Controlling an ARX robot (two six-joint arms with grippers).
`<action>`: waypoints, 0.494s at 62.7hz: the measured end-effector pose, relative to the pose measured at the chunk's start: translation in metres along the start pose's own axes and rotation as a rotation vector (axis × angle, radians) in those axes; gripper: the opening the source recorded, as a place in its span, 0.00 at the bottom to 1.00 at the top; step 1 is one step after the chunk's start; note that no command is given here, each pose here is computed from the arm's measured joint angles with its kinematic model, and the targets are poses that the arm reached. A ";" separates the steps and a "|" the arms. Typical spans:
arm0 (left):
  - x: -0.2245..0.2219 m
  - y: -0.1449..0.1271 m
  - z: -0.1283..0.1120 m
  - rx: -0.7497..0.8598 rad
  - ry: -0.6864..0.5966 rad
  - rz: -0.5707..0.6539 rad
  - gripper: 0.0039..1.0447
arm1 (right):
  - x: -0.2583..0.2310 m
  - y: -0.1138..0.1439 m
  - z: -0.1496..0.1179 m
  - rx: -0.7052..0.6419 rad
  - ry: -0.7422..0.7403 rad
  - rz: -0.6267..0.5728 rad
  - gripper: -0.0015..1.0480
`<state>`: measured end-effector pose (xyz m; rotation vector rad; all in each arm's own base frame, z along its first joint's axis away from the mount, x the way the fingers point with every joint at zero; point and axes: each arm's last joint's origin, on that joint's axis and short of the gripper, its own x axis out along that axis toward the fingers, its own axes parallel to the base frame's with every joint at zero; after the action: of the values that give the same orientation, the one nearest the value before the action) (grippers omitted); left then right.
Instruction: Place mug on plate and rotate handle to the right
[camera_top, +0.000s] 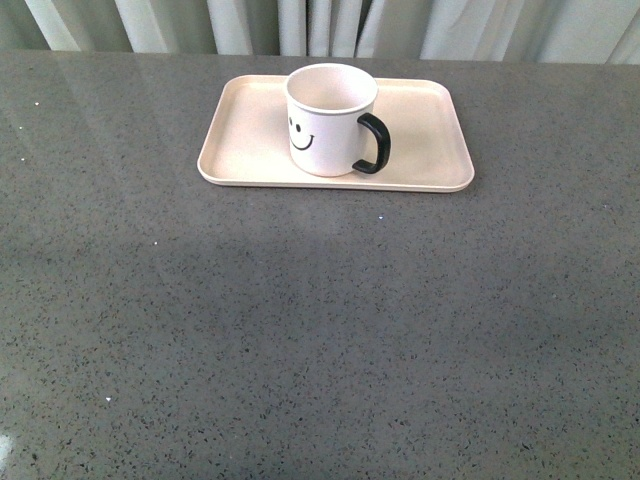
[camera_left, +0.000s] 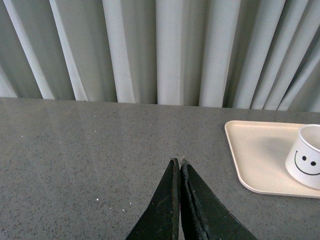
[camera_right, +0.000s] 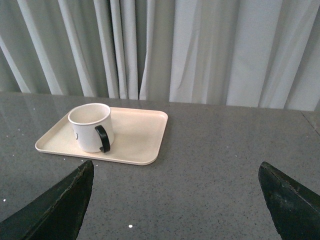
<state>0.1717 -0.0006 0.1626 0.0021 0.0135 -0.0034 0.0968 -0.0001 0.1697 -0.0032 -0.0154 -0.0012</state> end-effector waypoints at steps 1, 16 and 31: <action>-0.003 0.000 0.000 0.000 0.002 0.000 0.01 | 0.000 0.000 0.000 0.000 0.000 0.000 0.91; -0.022 0.000 0.001 0.000 -0.003 0.000 0.01 | 0.000 0.000 0.000 0.000 0.000 0.000 0.91; -0.034 0.000 0.003 0.000 -0.009 0.000 0.01 | 0.000 0.000 0.000 0.000 0.000 0.000 0.91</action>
<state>0.1381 -0.0005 0.1658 0.0021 0.0048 -0.0034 0.0968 -0.0001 0.1697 -0.0032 -0.0154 -0.0012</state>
